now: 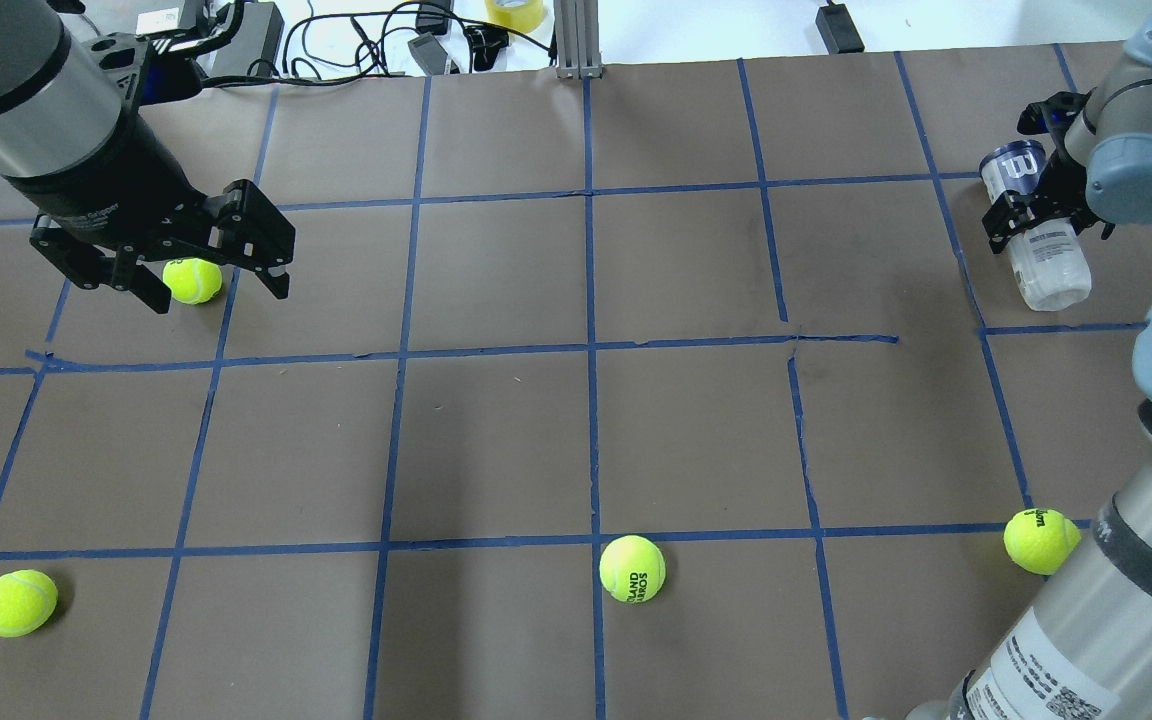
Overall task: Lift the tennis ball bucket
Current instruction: 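Close the right gripper around the upper part of the tube, then lift the tube with the right gripper and carry it toward the table center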
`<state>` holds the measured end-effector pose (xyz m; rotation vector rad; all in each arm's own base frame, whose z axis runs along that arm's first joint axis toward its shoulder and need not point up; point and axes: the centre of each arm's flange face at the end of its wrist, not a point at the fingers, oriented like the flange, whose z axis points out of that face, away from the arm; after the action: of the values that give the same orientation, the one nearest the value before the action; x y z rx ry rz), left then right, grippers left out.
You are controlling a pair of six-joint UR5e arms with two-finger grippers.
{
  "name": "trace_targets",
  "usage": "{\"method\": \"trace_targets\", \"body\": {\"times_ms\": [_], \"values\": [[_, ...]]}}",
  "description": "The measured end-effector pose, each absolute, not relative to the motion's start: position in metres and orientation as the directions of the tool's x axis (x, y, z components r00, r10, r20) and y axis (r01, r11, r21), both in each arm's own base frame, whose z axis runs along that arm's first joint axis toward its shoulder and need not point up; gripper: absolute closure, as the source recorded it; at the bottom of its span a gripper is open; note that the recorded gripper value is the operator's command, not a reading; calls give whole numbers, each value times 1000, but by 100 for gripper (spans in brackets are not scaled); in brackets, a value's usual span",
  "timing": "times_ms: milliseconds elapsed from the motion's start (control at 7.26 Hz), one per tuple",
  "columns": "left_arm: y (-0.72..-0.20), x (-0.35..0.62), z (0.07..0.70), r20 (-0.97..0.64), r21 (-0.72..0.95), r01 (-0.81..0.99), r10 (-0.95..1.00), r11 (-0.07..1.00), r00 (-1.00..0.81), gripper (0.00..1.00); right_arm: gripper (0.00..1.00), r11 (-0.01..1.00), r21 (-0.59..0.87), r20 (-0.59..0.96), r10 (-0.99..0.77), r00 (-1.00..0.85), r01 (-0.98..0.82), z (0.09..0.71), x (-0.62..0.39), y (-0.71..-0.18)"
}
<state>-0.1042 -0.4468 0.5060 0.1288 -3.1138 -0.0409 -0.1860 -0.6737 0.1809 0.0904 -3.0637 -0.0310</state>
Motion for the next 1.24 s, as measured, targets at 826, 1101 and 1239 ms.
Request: {"method": "trace_targets", "body": {"times_ms": [826,1101,1239], "values": [[-447,-99,508,22,29,-93,-94,995,-995,0,40,999,14,80,-49,-996,-48,191,-187,-674],[-449,-94,511,15,20,-103,-104,994,-995,0,39,996,1,72,-84,-994,-84,220,-160,-676],[-451,-89,511,13,18,-114,-114,993,-993,0,39,992,-9,65,-128,-990,-129,237,-128,-679]]}}
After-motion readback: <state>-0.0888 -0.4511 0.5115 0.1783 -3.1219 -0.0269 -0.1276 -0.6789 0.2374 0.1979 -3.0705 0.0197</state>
